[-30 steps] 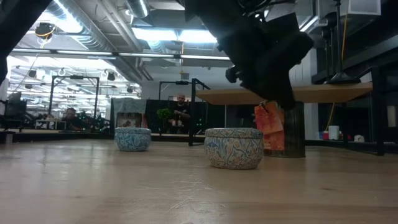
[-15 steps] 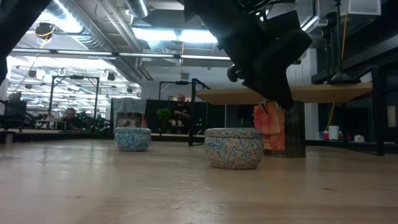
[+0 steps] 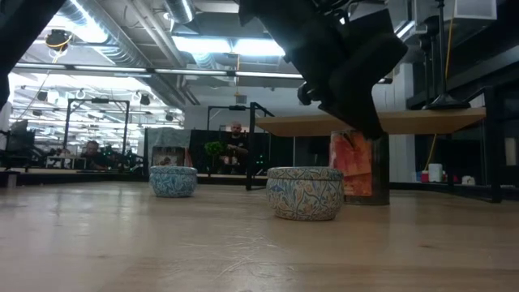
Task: Pick & Place candle stick holders
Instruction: Put the bottom silver scented candle on the shelf, then align the silver scented candle with the other silver scented candle on the shelf
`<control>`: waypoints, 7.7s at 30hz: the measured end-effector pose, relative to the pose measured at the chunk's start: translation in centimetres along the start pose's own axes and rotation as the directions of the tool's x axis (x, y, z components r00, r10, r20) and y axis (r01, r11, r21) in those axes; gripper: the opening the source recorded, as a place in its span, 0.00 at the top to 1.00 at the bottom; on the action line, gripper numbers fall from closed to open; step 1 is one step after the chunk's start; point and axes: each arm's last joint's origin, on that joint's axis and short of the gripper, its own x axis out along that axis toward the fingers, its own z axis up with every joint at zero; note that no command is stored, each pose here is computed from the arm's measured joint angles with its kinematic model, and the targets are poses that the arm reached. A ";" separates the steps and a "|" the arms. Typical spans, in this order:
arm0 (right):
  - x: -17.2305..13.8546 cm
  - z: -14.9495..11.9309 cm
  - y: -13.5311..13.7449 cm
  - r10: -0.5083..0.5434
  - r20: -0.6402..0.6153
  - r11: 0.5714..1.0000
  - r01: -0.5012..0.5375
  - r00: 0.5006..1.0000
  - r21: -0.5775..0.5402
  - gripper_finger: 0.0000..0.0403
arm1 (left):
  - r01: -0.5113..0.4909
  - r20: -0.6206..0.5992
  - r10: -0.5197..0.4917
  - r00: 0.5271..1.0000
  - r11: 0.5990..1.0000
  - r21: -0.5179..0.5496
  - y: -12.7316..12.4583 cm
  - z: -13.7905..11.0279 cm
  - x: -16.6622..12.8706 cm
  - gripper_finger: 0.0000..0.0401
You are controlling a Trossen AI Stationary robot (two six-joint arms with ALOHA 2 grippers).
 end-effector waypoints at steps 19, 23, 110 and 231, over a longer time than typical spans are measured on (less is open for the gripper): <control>0.0 0.0 0.0 0.000 0.000 1.000 0.000 1.000 0.000 0.99 | 0.025 0.027 -0.024 0.999 0.999 -0.021 1.5 1.8 -3.5 0.99; 0.0 0.0 0.0 -0.001 0.001 1.000 0.001 1.000 0.000 0.99 | 0.025 0.068 -0.024 0.997 1.000 -0.010 2.3 2.9 -5.7 0.99; 0.0 0.0 0.0 -0.001 -0.001 1.000 0.001 1.000 -0.001 0.99 | -0.273 0.022 0.299 0.954 0.895 -0.352 28.4 4.0 -8.3 0.97; 0.0 0.0 0.0 -0.001 0.000 1.000 0.001 1.000 0.000 0.99 | -0.449 -0.611 0.275 0.743 0.881 -0.151 18.5 -2.5 -13.6 0.66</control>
